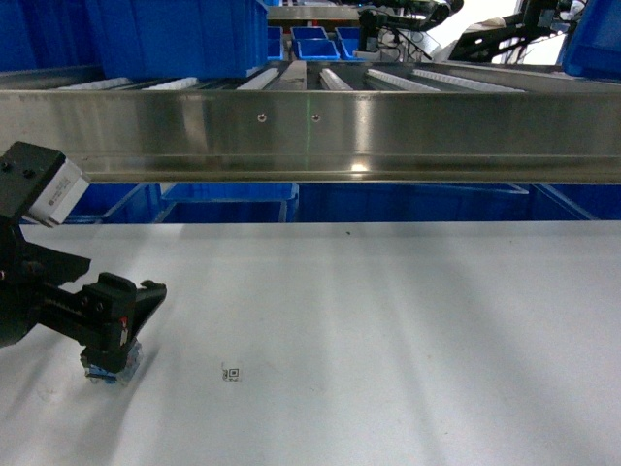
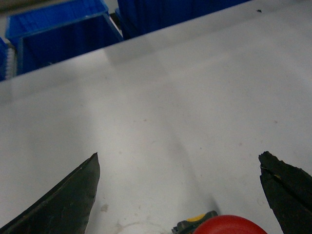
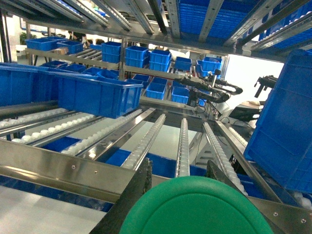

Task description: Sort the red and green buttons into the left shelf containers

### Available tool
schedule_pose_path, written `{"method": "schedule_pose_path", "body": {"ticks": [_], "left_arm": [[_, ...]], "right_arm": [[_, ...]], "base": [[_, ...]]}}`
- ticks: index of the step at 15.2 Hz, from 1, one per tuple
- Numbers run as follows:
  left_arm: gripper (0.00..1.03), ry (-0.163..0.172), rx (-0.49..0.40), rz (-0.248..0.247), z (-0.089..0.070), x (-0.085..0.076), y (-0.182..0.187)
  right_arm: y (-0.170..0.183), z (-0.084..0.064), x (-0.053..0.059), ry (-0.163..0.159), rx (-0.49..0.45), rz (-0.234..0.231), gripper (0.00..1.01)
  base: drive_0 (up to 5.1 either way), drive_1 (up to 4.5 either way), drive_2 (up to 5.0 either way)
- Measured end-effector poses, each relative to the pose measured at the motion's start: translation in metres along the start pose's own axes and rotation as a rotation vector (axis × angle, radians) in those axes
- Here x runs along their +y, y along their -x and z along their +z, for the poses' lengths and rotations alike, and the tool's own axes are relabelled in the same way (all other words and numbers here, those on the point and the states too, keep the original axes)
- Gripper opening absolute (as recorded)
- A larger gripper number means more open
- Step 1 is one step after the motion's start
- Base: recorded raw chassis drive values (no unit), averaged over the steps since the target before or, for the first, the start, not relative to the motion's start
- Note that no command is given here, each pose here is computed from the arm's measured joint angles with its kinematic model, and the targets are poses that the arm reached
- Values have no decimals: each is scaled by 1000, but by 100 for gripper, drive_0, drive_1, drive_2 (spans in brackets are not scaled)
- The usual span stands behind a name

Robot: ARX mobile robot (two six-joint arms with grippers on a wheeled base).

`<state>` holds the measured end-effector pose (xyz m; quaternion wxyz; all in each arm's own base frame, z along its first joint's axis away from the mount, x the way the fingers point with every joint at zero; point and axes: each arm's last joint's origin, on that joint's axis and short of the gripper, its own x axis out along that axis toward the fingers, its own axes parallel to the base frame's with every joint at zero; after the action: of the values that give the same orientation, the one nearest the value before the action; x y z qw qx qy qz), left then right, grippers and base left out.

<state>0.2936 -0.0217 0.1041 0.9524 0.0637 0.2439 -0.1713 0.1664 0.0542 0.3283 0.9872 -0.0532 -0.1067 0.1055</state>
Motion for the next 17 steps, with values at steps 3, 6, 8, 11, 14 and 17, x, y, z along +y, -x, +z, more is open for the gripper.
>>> {"method": "schedule_pose_path", "body": {"ticks": [3, 6, 8, 11, 14, 17], "left_arm": [[98, 52, 38, -24, -9, 6, -3], [98, 71, 48, -29, -13, 8, -4], [98, 78, 63, -63, -18, 6, -6], [98, 94, 57, -92, -17, 4, -8], [98, 106, 30, -98, -11, 4, -12], [87, 119, 49, -90, -11, 5, -12]], "right_arm": [[0, 0, 0, 0, 0, 0, 26], [0, 0, 0, 0, 1, 0, 26], [0, 0, 0, 0, 0, 0, 26], [0, 0, 0, 0, 0, 0, 26], [0, 0, 0, 0, 1, 0, 26], [0, 0, 0, 0, 0, 0, 26]], "base": [[0, 0, 0], [0, 0, 0], [0, 0, 0], [0, 0, 0], [0, 0, 0], [0, 0, 0]]}}
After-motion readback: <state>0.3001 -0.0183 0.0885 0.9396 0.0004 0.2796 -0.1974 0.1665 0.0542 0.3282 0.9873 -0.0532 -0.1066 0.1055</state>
